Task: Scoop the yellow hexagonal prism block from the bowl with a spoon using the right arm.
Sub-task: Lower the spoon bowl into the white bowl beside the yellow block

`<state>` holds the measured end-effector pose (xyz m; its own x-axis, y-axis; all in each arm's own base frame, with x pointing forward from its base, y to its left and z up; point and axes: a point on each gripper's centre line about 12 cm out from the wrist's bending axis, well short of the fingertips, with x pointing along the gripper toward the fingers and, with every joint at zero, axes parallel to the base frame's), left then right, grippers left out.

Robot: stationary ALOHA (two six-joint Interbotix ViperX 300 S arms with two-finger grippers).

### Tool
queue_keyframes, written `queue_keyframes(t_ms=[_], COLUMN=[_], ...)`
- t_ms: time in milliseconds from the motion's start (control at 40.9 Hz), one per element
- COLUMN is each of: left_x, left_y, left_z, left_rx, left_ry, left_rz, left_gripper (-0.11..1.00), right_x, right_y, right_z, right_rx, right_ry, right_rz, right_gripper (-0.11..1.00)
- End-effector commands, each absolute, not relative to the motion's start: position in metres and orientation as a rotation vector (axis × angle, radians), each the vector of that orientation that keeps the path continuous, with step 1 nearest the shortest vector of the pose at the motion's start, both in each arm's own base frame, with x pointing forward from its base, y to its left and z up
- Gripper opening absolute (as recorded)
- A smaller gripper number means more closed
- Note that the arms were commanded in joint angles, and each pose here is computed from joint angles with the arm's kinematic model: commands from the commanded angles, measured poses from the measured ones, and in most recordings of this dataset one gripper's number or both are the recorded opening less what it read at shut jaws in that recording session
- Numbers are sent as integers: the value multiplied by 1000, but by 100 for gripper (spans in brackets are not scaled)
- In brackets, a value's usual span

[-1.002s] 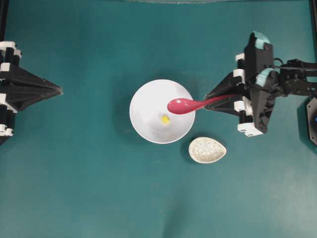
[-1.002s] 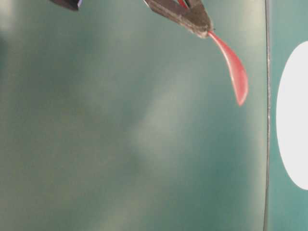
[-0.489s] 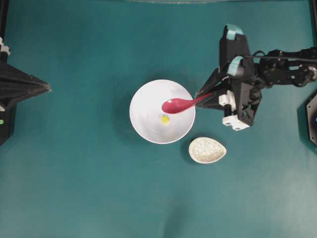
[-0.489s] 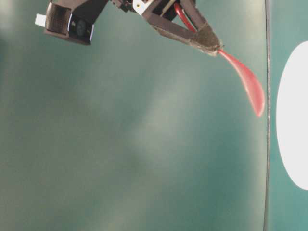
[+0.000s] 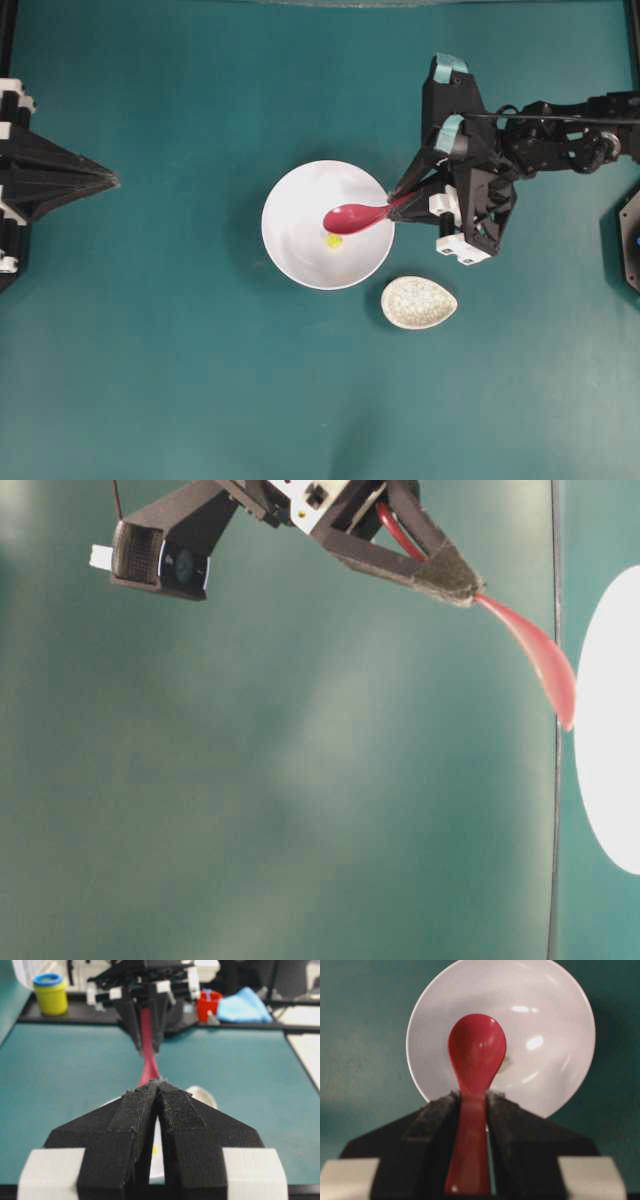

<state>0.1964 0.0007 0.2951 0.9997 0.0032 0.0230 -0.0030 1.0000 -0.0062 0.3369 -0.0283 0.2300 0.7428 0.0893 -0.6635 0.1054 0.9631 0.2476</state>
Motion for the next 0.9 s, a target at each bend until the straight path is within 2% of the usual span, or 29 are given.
queue_keyframes(t_ms=[0,660,880], left_x=[203,207,207], left_y=[1,0,0], left_z=[301,298,298], left_rx=[0,6,6], left_ry=[-38,-25,-25], left_rz=[2,1,1], left_gripper=[1,1,1], right_x=[342,360,367], right_y=[-29,-31,-34], right_z=[242,212,211], right_rx=[280,294,294], right_ry=[721,973,1006], right_rz=[2,-3,-14], right_gripper=[25,25,25])
